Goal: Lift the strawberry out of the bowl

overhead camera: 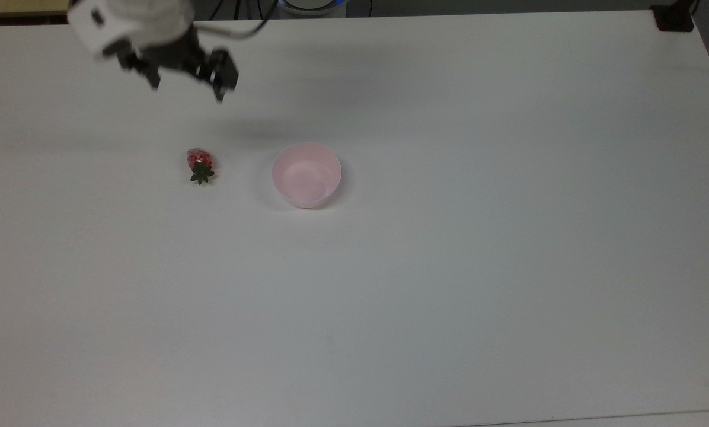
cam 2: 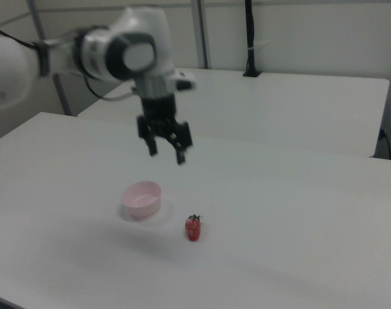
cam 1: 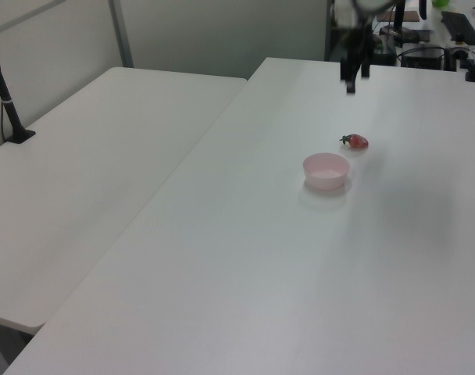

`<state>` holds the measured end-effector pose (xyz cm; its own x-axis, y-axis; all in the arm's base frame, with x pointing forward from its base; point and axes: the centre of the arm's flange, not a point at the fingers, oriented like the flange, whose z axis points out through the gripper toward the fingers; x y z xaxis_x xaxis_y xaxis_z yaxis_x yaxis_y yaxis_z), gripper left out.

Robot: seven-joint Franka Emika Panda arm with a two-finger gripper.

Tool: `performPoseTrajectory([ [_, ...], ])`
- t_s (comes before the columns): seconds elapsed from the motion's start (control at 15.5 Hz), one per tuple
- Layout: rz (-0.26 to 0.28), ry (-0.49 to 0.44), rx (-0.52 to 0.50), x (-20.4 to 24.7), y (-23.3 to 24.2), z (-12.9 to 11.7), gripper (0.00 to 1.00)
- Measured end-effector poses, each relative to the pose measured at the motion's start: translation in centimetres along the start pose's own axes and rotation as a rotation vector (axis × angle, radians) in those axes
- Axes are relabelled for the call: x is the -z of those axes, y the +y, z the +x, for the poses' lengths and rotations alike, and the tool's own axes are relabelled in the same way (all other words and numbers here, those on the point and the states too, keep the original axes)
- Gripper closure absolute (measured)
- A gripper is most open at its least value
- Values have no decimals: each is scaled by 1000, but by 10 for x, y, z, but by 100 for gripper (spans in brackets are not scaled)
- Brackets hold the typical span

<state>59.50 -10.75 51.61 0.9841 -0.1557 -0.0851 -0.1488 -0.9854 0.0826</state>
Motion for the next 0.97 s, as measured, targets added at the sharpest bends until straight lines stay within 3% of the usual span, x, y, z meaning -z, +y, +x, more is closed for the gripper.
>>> performPoseTrajectory([
  [0.13,6,30,-15,64,-24,-41,0],
  [0.39,25,38,14,100,-86,-84,0],
  [0.97,38,131,72,86,-93,-67,0],
])
